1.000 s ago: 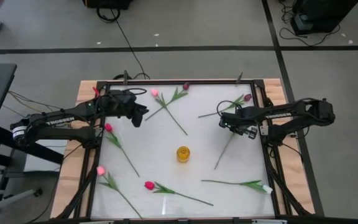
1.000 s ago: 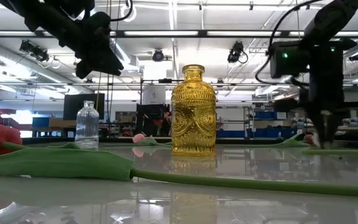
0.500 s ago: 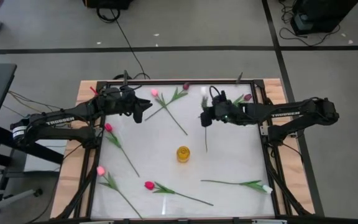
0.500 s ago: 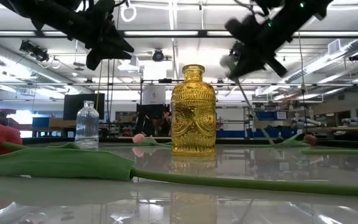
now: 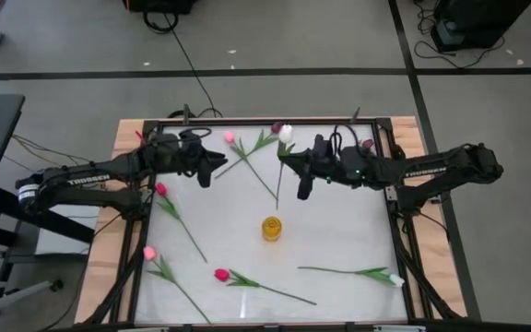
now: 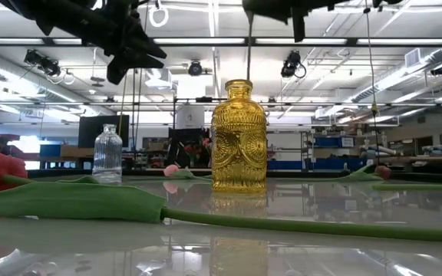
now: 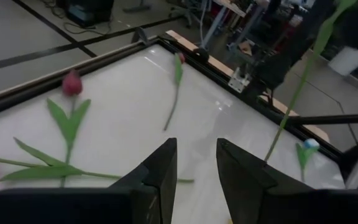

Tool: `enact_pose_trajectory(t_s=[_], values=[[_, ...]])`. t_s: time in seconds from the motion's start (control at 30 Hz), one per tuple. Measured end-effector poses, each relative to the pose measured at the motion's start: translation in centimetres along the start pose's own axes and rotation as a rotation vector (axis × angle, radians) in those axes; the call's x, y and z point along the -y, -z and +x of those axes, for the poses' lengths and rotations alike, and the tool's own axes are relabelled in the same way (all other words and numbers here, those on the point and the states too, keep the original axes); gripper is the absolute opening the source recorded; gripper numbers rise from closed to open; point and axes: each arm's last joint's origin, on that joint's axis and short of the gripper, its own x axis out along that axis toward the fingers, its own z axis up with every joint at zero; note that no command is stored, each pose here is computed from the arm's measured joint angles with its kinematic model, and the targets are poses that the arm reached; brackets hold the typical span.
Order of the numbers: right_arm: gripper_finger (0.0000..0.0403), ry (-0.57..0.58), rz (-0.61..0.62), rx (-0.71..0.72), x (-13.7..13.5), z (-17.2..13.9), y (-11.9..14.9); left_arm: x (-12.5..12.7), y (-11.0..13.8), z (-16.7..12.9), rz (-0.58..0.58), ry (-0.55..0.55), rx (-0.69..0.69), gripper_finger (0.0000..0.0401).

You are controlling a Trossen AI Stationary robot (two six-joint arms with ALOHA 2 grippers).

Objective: Sort flowers into vase by color
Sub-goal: Put the top white tulip into the yellow flower vase

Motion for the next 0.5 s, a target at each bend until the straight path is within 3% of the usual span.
enact_pose_trajectory(t_s=[0.23,0.5], values=[[0.0012,-0.089,-0.022,0.097,-1.7,-0.5,-0.8,0.8,0.1,0.0,0.011,0.044,0.004,0.0119],[0.0012,-0.171,-0.021,0.089,-3.1,-1.0,-0.5,1.0,-0.2,0.0,0.012,0.063,0.038,0.0119]])
